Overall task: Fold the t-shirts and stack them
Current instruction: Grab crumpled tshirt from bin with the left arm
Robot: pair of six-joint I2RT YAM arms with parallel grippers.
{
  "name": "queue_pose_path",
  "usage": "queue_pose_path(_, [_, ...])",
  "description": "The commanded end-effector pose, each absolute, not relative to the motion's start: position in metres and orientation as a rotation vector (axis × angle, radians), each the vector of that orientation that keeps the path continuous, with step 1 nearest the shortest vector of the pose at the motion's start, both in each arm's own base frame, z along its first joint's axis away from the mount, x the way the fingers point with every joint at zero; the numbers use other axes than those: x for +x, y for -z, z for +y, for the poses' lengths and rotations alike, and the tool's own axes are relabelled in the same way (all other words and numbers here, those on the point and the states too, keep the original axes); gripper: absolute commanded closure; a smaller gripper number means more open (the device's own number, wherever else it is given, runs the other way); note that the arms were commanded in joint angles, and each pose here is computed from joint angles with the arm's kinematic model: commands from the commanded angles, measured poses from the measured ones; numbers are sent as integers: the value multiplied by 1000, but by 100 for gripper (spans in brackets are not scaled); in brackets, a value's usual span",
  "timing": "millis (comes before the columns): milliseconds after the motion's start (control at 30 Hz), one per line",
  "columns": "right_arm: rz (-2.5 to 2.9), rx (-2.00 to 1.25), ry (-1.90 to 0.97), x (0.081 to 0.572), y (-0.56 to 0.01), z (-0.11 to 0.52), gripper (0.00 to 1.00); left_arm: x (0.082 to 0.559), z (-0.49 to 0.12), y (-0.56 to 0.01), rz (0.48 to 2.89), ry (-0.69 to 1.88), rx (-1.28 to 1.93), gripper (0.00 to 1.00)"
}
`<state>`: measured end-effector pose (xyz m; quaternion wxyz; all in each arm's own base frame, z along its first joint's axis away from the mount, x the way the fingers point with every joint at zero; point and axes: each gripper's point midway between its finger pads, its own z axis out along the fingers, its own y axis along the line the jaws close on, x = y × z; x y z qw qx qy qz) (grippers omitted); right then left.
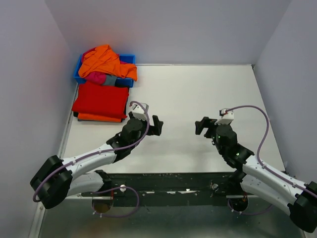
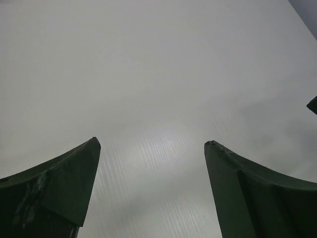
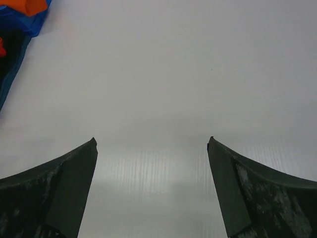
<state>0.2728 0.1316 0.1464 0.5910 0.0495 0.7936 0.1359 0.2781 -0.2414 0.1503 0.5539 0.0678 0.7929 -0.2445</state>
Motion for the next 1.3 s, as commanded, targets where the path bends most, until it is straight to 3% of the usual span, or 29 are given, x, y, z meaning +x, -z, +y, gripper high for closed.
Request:
queue_pose_path(0, [1826,166,-297,278,-157,127,0,279,-234,-159,1843,563,126,1])
queue_pose_path(367, [1841,197,-304,276,-149,126,0,299,-219,-157,1924,447,68,1])
queue_pose_path(567, [1850,202,-312,273,-146,126,0,359,-153,-174,2044,373,-282,1])
queue_pose_path(933, [1871,187,-340,272,-141,132,0,466,-29,-224,1958,112,-659,9])
queue_pose_path(1267, [1874,193,-329,275,-141,132,0,555,-9,-197,2011,190,-743,14])
